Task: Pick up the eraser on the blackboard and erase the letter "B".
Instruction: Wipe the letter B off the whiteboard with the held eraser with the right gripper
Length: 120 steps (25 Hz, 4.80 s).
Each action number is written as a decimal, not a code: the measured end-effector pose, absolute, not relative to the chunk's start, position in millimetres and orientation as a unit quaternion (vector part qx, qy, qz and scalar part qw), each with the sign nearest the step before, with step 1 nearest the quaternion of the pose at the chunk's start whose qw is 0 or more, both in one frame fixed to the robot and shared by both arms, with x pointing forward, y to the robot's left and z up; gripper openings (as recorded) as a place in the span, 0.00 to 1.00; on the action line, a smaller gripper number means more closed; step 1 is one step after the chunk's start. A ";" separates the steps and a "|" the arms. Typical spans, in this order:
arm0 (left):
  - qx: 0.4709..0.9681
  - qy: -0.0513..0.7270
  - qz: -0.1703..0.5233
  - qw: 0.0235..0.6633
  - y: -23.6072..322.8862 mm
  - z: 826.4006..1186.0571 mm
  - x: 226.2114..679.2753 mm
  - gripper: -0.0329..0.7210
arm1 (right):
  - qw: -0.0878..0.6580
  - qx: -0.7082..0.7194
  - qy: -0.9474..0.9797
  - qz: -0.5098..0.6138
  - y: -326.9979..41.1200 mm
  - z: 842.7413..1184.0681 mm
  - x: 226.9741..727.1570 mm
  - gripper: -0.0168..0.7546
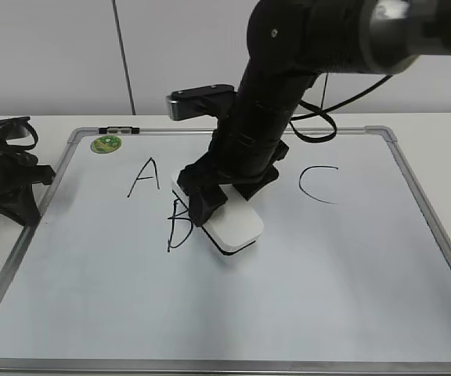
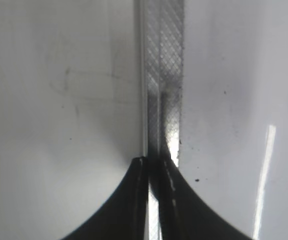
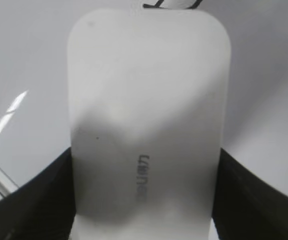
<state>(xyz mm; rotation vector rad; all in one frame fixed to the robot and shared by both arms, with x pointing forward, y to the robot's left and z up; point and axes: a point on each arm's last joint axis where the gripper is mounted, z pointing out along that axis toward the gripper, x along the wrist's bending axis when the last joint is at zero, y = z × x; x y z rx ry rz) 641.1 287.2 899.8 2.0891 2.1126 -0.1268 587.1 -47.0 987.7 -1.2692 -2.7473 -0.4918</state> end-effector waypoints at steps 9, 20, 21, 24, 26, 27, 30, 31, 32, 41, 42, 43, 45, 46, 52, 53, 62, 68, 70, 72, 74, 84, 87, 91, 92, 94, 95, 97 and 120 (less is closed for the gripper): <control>0.693 0.714 -0.051 0.090 286.9 900.2 640.9 0.06 | 0.004 -0.410 -0.906 -0.104 -18.2 968.6 606.9 0.74; 0.694 0.713 -0.050 0.089 287.1 900.1 640.8 0.06 | -0.001 -0.460 -0.884 -0.080 -3.5 943.1 628.6 0.74; 0.694 0.713 -0.050 0.089 287.1 900.1 640.8 0.06 | -0.003 -0.464 -0.883 -0.075 -3.3 939.8 630.4 0.74; 0.694 0.713 -0.050 0.089 287.1 900.1 640.8 0.06 | -0.008 -0.476 -0.877 -0.066 -2.0 933.3 634.9 0.74; 0.694 0.713 -0.050 0.089 287.1 900.1 640.8 0.06 | -0.012 -0.481 -0.875 -0.063 -1.8 930.5 636.9 0.74; 0.694 0.713 -0.050 0.089 287.1 900.1 640.8 0.06 | -0.015 -0.481 -0.874 -0.060 -2.2 929.5 637.5 0.74; 0.694 0.713 -0.050 0.089 287.1 900.1 640.8 0.06 | -0.029 -0.479 -0.876 -0.056 -2.7 927.6 640.4 0.74; 0.694 0.713 -0.050 0.089 287.1 900.1 640.8 0.06 | -0.029 -0.478 -0.876 -0.055 -1.9 927.3 640.3 0.74; 0.694 0.713 -0.050 0.089 287.1 900.1 640.8 0.06 | -0.031 -0.478 -0.876 -0.053 -2.1 927.1 640.8 0.74; 0.694 0.713 -0.050 0.089 287.1 900.1 640.8 0.06 | -0.030 -0.478 -0.876 -0.050 -0.9 926.3 642.2 0.74; 0.694 0.713 -0.050 0.089 287.1 900.1 640.8 0.06 | -0.028 -0.479 -0.876 -0.049 -0.7 926.1 641.8 0.74; 0.694 0.713 -0.050 0.089 287.1 900.1 640.8 0.06 | -0.023 -0.478 -0.877 -0.050 0.0 926.2 641.4 0.74; 0.694 0.712 -0.050 0.089 287.2 900.1 640.8 0.06 | -0.024 -0.472 -0.880 -0.051 1.7 926.4 640.6 0.74; 0.694 0.712 -0.050 0.089 287.2 900.1 640.8 0.06 | -0.026 -0.469 -0.881 -0.050 3.2 926.6 639.6 0.74; 0.694 0.712 -0.050 0.089 287.2 900.1 640.8 0.06 | -0.033 -0.437 -0.897 -0.053 26.5 926.7 622.3 0.74; 0.694 0.712 -0.050 0.089 287.2 900.1 640.8 0.06 | -0.033 -0.429 -0.901 -0.053 31.7 926.7 617.9 0.74; 0.694 0.712 -0.049 0.089 287.2 900.1 641.0 0.06 | -0.019 -0.384 -0.921 -0.060 65.8 925.0 586.2 0.74; 0.695 0.712 -0.049 0.089 287.3 900.1 641.0 0.06 | -0.032 -0.388 -0.919 -0.064 68.0 929.5 591.0 0.74; 0.695 0.712 -0.049 0.089 287.3 900.1 641.0 0.06 | -0.047 -0.389 -0.917 -0.073 69.4 935.0 595.2 0.74; 0.695 0.712 -0.048 0.088 287.5 900.1 640.9 0.06 | -0.057 -0.394 -0.913 -0.089 68.8 942.6 600.7 0.74; 0.695 0.712 -0.048 0.088 287.5 900.1 640.9 0.06 | -0.059 -0.399 -0.910 -0.094 66.7 945.4 604.4 0.74; 0.695 0.712 -0.048 0.088 287.5 900.1 640.9 0.06 | -0.053 -0.419 -0.901 -0.096 53.3 945.4 617.4 0.74; 0.695 0.712 -0.048 0.088 287.5 900.1 640.9 0.06 | -0.047 -0.419 -0.901 -0.099 54.2 945.4 616.6 0.74; 0.695 0.712 -0.048 0.088 287.5 900.1 640.9 0.06 | -0.032 -0.419 -0.902 -0.103 56.3 944.0 614.8 0.74; 0.695 0.712 -0.048 0.089 287.5 900.1 641.1 0.06 | -0.029 -0.418 -0.902 -0.101 56.7 941.0 614.7 0.74; 0.695 0.712 -0.048 0.089 287.5 900.1 641.1 0.06 | -0.025 -0.418 -0.903 -0.094 57.3 932.9 615.0 0.74; 0.695 0.712 -0.048 0.089 287.5 900.1 641.1 0.06 | -0.023 -0.419 -0.903 -0.092 57.6 929.5 615.0 0.74; 0.695 0.712 -0.048 0.089 287.5 900.1 641.1 0.06 | -0.022 -0.418 -0.904 -0.089 57.9 924.7 615.4 0.74; 0.695 0.712 -0.048 0.089 287.5 900.1 641.1 0.06 | -0.036 -0.436 -0.895 -0.083 38.0 924.6 633.3 0.74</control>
